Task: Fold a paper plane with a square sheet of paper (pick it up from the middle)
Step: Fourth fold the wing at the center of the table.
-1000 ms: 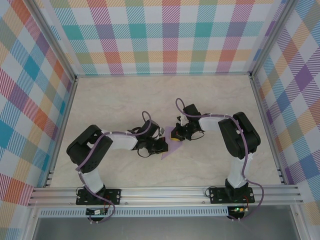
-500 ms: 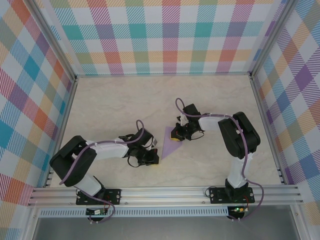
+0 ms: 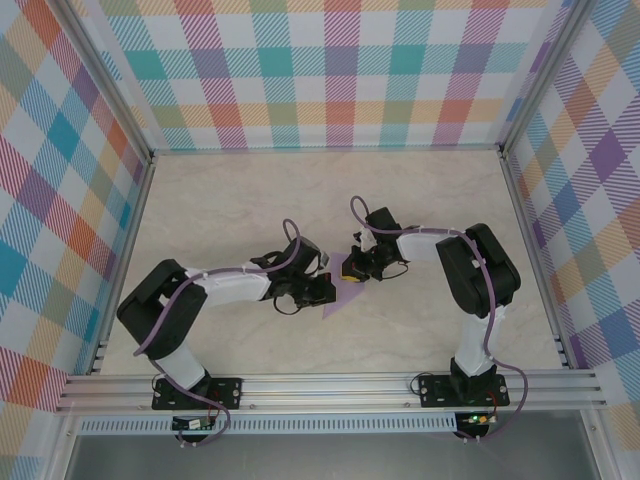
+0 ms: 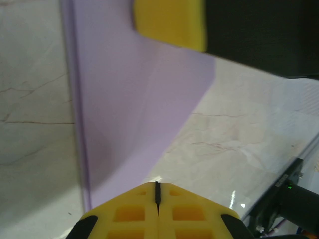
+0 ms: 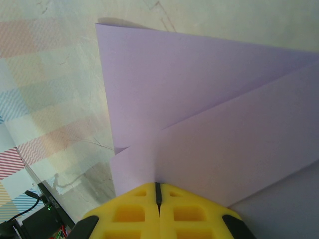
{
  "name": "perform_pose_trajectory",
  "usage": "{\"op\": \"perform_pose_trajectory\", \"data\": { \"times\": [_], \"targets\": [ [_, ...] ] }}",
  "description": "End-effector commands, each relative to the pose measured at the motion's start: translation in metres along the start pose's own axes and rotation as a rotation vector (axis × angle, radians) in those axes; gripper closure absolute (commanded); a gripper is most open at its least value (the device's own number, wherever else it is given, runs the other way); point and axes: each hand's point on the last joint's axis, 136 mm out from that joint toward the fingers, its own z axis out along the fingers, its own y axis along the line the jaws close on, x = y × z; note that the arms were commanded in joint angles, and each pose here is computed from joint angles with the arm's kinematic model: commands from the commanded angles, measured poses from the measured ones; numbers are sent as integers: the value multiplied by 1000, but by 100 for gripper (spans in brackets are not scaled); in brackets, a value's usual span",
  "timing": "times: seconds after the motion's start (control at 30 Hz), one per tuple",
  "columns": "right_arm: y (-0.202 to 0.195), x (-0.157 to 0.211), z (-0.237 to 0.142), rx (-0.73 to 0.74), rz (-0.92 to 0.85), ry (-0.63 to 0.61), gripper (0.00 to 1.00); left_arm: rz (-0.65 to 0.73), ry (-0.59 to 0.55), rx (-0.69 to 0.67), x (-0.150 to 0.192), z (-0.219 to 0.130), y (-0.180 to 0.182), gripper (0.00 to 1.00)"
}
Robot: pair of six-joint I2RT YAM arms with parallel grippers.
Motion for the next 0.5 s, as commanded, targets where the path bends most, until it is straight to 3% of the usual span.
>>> {"op": "perform_pose_trajectory", "data": {
  "times": [0.0,0.23,0.47],
  "targets": [
    [-48,19,14,182,51,26,96,-23,20,-63,4,8,14,100],
    [-8,5,-4,70,-65,-39,96,-68,75,-171,23,15,48,100],
    [18,28,-4,-11,-231,-64,94,-73,79,-175,28,16,54,100]
  ]
}}
